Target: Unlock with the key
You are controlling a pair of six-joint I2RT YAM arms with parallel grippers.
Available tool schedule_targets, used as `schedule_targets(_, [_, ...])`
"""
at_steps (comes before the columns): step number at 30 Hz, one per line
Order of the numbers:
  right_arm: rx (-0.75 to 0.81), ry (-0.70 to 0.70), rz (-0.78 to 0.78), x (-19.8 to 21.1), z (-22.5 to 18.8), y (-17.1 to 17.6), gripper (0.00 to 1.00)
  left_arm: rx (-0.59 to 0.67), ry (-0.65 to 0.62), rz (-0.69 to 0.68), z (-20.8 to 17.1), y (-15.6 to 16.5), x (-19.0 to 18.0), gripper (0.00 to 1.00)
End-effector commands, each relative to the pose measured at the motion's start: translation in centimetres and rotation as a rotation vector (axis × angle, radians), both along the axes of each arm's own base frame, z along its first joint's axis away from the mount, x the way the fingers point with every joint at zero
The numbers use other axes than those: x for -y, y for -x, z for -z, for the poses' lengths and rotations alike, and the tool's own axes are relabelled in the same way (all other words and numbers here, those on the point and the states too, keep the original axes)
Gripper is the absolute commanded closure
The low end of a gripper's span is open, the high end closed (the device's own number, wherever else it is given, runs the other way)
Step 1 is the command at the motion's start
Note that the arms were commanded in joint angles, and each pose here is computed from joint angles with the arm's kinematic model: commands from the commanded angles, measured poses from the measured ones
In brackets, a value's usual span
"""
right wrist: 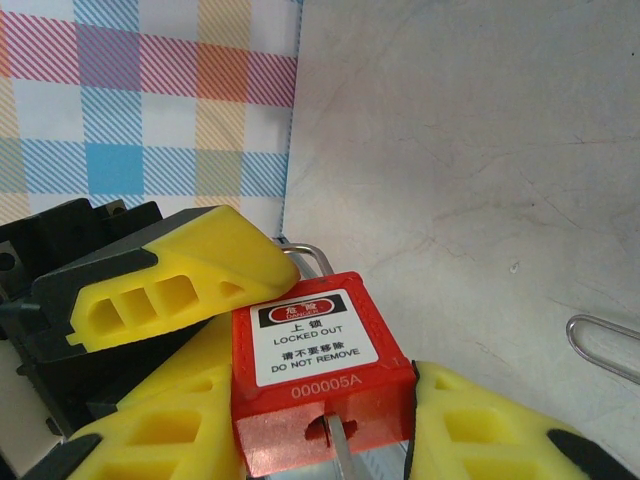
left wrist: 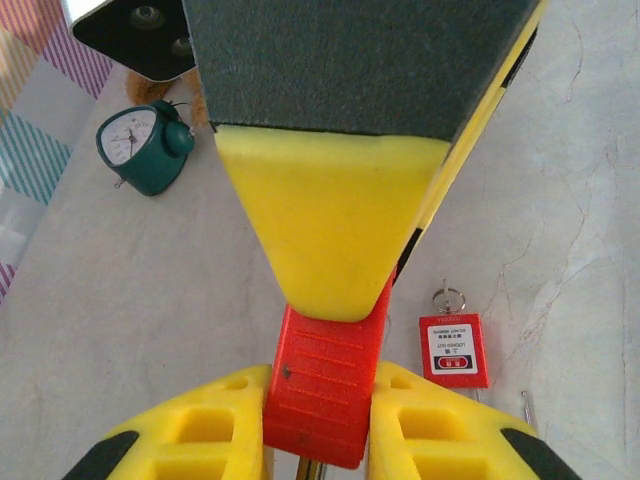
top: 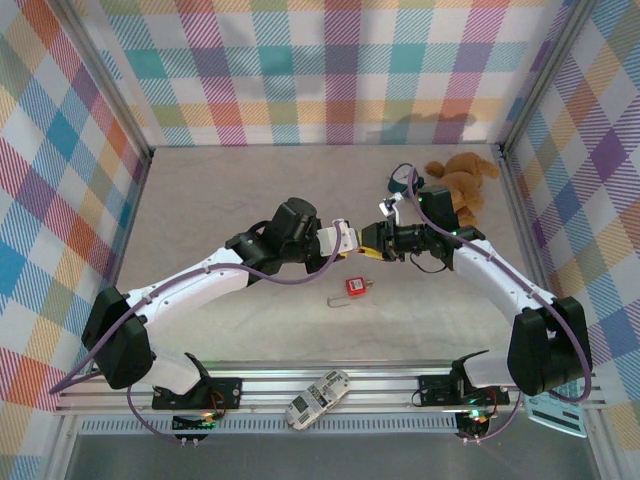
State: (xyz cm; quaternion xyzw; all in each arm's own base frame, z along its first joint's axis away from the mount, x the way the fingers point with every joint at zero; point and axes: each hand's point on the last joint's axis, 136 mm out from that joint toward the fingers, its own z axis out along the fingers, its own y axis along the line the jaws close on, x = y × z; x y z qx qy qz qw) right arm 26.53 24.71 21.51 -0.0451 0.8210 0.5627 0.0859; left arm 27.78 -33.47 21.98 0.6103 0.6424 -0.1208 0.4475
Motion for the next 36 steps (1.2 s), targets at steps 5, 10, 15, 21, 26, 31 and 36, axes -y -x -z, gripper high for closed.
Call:
schedule_targets(5, [0.047,-0.053,-0.025,-1.0,-2.1,-0.1,0.49,-0.020,0.044,0.029,-1.0,0.4,0.8,0.95])
schedule_targets(10, [0.041,-0.052,-0.012,-1.1,-1.9,-0.4,0.46,-0.028,0.052,0.029,-1.2,0.4,0.9,0.96])
schedule_targets(15, [0.038,-0.051,-0.015,-1.2,-1.7,-0.6,0.46,-0.028,0.068,0.028,-1.5,0.4,1.1,0.96])
schedule_targets(21, [0.025,-0.036,-0.010,-1.2,-0.9,-0.7,0.46,-0.022,0.075,0.021,-1.8,0.2,1.1,0.96])
schedule_targets(26, [0.027,-0.045,-0.018,-1.4,-1.1,-0.6,0.55,-0.022,0.071,0.014,-1.6,-0.1,1.2,0.96])
schedule_targets(31, [0.026,-0.042,-0.022,-1.5,-1.1,-0.6,0.58,-0.016,0.069,0.001,-1.5,-0.4,1.2,0.94])
schedule_targets(36, [0.035,-0.035,-0.007,-1.4,-1.2,-0.8,0.62,-0.004,0.065,-0.013,-1.7,-0.6,1.0,0.70])
